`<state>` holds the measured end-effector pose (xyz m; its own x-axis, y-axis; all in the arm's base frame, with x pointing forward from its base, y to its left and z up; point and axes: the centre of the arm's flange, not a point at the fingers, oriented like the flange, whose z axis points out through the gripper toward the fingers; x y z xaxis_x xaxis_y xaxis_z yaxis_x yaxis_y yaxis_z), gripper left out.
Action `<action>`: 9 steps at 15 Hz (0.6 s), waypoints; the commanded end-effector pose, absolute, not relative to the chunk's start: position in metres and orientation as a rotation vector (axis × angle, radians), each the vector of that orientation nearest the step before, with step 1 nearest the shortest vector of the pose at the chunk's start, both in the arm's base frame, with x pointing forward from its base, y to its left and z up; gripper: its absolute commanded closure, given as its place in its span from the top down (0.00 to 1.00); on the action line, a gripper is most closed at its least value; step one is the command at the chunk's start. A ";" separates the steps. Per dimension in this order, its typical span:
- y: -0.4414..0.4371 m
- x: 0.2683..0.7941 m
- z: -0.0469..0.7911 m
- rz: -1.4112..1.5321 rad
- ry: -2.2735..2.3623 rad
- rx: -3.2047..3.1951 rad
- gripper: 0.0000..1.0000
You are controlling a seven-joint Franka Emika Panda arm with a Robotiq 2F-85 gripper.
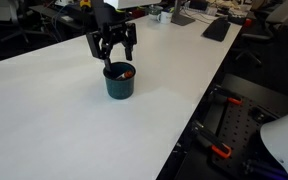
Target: Take the marker out of the mug and place it on the table to the right of the mug
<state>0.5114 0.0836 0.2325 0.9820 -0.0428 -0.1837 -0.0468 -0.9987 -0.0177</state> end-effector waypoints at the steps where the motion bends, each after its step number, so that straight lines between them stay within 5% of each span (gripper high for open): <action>1: 0.086 0.508 0.236 0.318 0.108 -3.131 0.85; 5: 0.087 0.507 0.236 0.342 0.133 -3.134 0.98; 9: 0.087 0.506 0.236 0.354 0.152 -3.142 0.87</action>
<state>0.5081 0.0845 0.2308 0.9753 -0.0752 -0.2077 -0.0772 -0.9970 -0.0015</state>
